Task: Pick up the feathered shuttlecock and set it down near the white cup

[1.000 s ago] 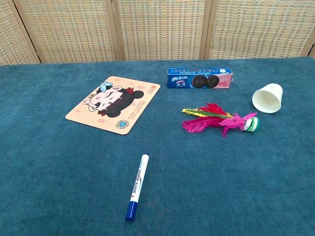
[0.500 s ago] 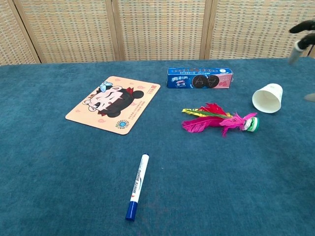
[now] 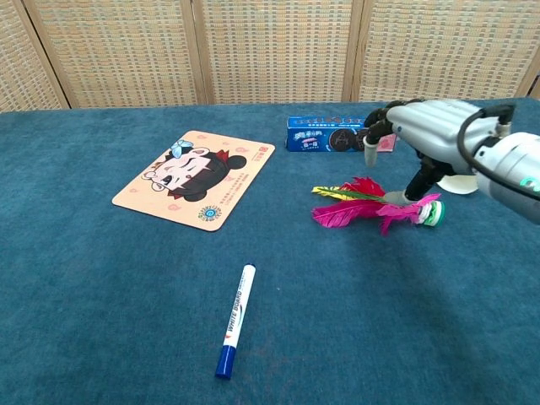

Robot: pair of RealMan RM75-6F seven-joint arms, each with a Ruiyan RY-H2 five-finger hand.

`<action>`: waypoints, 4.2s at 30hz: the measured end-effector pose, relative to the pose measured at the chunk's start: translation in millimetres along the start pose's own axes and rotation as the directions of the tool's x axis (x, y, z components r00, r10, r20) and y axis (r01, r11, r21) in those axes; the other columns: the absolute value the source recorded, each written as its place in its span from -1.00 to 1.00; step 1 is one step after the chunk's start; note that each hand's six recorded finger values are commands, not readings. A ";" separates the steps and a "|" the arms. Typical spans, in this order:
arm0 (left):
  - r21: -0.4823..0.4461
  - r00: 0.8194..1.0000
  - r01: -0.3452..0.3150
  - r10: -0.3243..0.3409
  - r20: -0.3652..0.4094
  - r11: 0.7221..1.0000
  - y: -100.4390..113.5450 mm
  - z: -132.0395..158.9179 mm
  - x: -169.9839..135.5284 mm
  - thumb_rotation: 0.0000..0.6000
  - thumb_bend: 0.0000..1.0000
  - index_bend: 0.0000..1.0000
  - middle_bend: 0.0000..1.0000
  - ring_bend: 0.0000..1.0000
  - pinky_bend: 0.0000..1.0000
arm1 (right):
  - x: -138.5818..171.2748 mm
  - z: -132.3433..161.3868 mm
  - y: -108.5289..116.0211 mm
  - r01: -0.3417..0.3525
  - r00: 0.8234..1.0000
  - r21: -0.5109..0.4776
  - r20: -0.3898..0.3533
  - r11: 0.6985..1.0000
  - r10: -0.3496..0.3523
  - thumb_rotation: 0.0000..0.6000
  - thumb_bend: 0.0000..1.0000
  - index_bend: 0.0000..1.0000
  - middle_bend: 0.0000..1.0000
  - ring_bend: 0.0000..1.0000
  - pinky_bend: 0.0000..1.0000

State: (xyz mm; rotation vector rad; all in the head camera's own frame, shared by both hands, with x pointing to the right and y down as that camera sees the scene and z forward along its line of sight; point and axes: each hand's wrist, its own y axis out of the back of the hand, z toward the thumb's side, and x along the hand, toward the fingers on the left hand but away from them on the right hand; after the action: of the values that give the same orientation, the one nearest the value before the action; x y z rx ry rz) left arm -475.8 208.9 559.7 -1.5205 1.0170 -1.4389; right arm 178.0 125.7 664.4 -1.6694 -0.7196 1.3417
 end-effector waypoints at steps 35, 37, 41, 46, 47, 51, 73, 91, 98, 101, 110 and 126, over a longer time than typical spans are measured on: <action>-0.018 1.000 0.002 -0.001 0.002 1.000 2.0 0.4 0.2 1.00 -0.69 -1.00 -1.00 -1.00 -1.00 | -47.2 7.9 -47.3 -0.114 0.990 -0.052 0.076 0.992 0.118 1.00 -0.45 -0.16 -0.76 -1.00 -0.94; -0.020 1.000 0.000 0.000 0.003 1.000 2.5 0.6 0.0 1.00 -0.69 -1.00 -1.00 -1.00 -1.00 | -48.1 12.6 -45.9 -0.107 0.991 -0.051 0.069 0.993 0.111 1.00 -0.45 -0.15 -0.75 -1.00 -0.94; -0.031 1.000 0.011 -0.011 0.002 0.999 1.5 -0.1 0.1 1.00 -0.69 -1.00 -1.00 -1.00 -1.00 | -52.9 24.5 -41.6 -0.090 0.994 -0.053 0.058 0.995 0.093 1.00 -0.45 -0.12 -0.74 -1.00 -0.94; -0.036 1.000 0.023 -0.022 0.014 0.999 -0.5 1.5 1.0 1.00 -0.68 -1.00 -1.00 -1.00 -1.00 | -58.4 26.2 -43.6 -0.089 0.993 -0.047 0.068 0.995 0.092 1.00 -0.45 -0.09 -0.71 -1.00 -0.94; -0.037 1.000 0.024 -0.023 0.015 0.999 -0.7 1.5 1.3 1.00 -0.68 -1.00 -1.00 -1.00 -1.00 | -59.5 25.8 -45.1 -0.092 0.993 -0.045 0.072 0.995 0.095 1.00 -0.45 -0.09 -0.71 -1.00 -0.94; -0.038 0.999 0.029 -0.028 0.017 0.999 -1.9 1.9 1.7 1.00 -0.68 -1.00 -1.00 -1.00 -1.00 | -62.9 23.9 -49.3 -0.097 0.992 -0.030 0.082 0.995 0.099 1.00 -0.45 -0.05 -0.69 -1.00 -0.94; -0.041 0.998 0.056 -0.054 0.033 0.998 -6.8 7.3 0.8 1.00 -0.67 -1.00 -1.00 -1.00 -1.00 | -54.0 25.7 -40.1 -0.070 0.995 -0.023 0.071 0.997 0.071 1.00 -0.41 0.08 -0.62 -1.00 -0.93; -0.047 0.998 0.062 -0.061 0.034 0.997 -6.4 7.7 0.1 1.00 -0.67 -1.00 -1.00 -1.00 -1.00 | -57.0 19.8 -51.2 -0.087 0.993 -0.018 0.083 0.996 0.088 1.00 -0.40 0.10 -0.60 -1.00 -0.92; -0.050 0.997 0.069 -0.067 0.037 0.996 -7.4 8.8 -0.1 1.00 -0.67 -1.00 -1.00 -1.00 -1.00 | -60.4 19.2 -48.2 -0.070 0.994 -0.026 0.081 0.997 0.072 1.00 -0.40 0.10 -0.60 -1.00 -0.92; -0.052 0.997 0.069 -0.067 0.040 0.996 -7.1 9.3 -0.3 1.00 -0.67 -1.00 -1.00 -1.00 -1.00 | -60.8 20.5 -48.3 -0.066 0.995 -0.025 0.077 0.998 0.067 1.00 -0.39 0.10 -0.60 -1.00 -0.92; -0.056 0.997 0.071 -0.069 0.040 0.996 -6.8 9.3 -0.6 1.00 -0.67 -1.00 -1.00 -1.00 -1.00 | -61.2 22.2 -47.6 -0.059 0.995 -0.032 0.076 0.998 0.061 1.00 -0.21 0.12 -0.55 -1.00 -0.88; -0.069 0.997 0.073 -0.070 0.043 0.995 -6.1 8.6 0.6 1.00 -0.67 -1.00 -1.00 -1.00 -1.00 | -63.4 26.2 -43.8 0.000 0.998 -0.040 0.070 0.999 0.003 1.00 -0.20 0.37 -0.35 -0.92 -0.80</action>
State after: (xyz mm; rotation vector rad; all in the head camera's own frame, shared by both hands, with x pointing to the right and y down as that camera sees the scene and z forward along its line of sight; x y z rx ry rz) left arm -467.0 210.6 565.2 -1.6455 1.0072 -1.4292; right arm 139.7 99.6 731.3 -1.6618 -0.7908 1.4010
